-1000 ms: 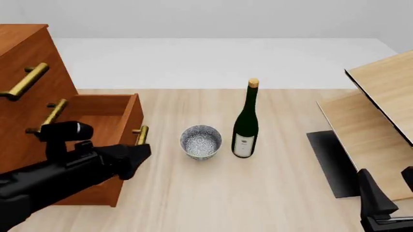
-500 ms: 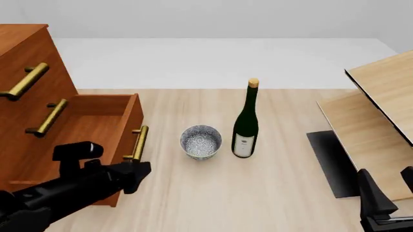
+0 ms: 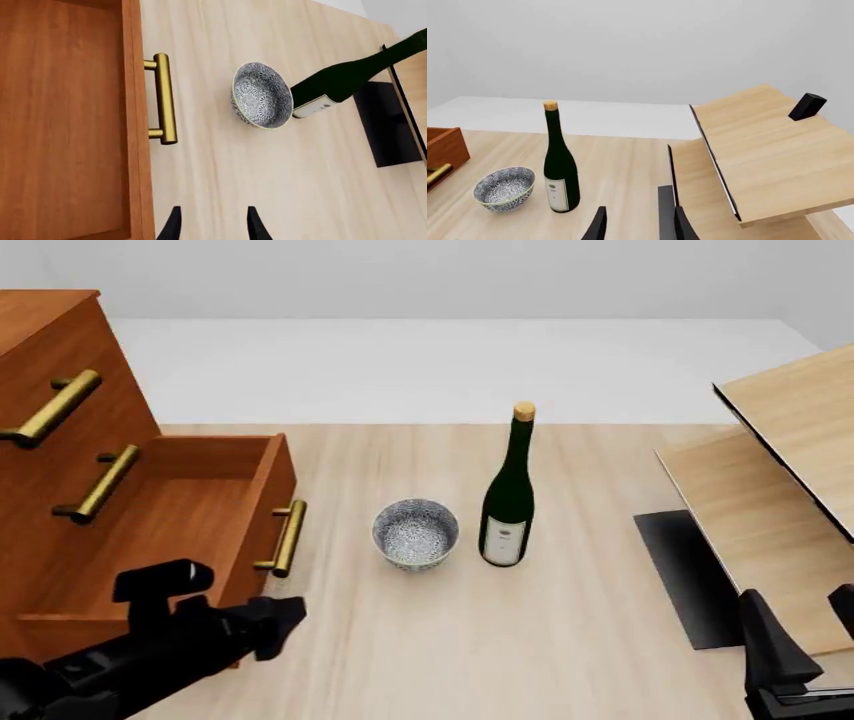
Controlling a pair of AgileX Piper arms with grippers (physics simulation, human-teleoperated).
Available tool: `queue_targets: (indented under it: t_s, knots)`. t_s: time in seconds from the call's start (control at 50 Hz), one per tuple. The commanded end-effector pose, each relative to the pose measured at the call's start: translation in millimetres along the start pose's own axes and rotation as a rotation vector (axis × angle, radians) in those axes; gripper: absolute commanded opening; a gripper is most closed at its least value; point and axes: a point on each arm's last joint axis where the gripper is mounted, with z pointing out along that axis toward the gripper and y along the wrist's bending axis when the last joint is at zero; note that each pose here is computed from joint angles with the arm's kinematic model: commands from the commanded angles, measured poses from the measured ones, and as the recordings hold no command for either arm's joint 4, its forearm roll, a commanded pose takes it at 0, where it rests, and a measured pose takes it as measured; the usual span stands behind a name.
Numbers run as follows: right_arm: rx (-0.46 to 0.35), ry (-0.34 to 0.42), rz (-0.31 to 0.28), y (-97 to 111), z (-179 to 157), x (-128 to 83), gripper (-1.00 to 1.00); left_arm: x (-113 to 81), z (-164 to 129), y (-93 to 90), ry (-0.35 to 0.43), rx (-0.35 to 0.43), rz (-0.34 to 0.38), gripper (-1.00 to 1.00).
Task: Close the bottom drawer of the cabinet and open the top drawer.
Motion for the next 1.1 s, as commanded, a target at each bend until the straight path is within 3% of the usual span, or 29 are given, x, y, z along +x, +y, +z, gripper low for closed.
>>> queue_targets:
  t_s: [0.02,0.24,0.32,0.46,0.54,1.1]
  knots:
    - [-0.001,0.000,-0.001,0,0,0,1.00,5.8,2,16.9,0.009,-0.070,-0.031,1.00]
    - [-0.002,0.001,-0.001,0,0,0,1.00,3.5,1,28.9,0.004,-0.129,-0.018,1.00]
    - [-0.006,0.002,-0.001,0,0,0,1.00,-0.9,-2,41.3,0.005,-0.196,0.026,1.00]
    - [-0.007,0.002,-0.002,0,0,0,1.00,-2.7,-5,48.7,-0.008,-0.230,0.035,1.00]
    - [-0.008,0.002,-0.003,0,0,0,1.00,-5.1,-10,59.9,-0.017,-0.285,0.083,1.00]
    - [-0.010,0.002,-0.005,1,0,0,1.00,-12.5,-29,79.4,-0.070,-0.404,0.113,1.00]
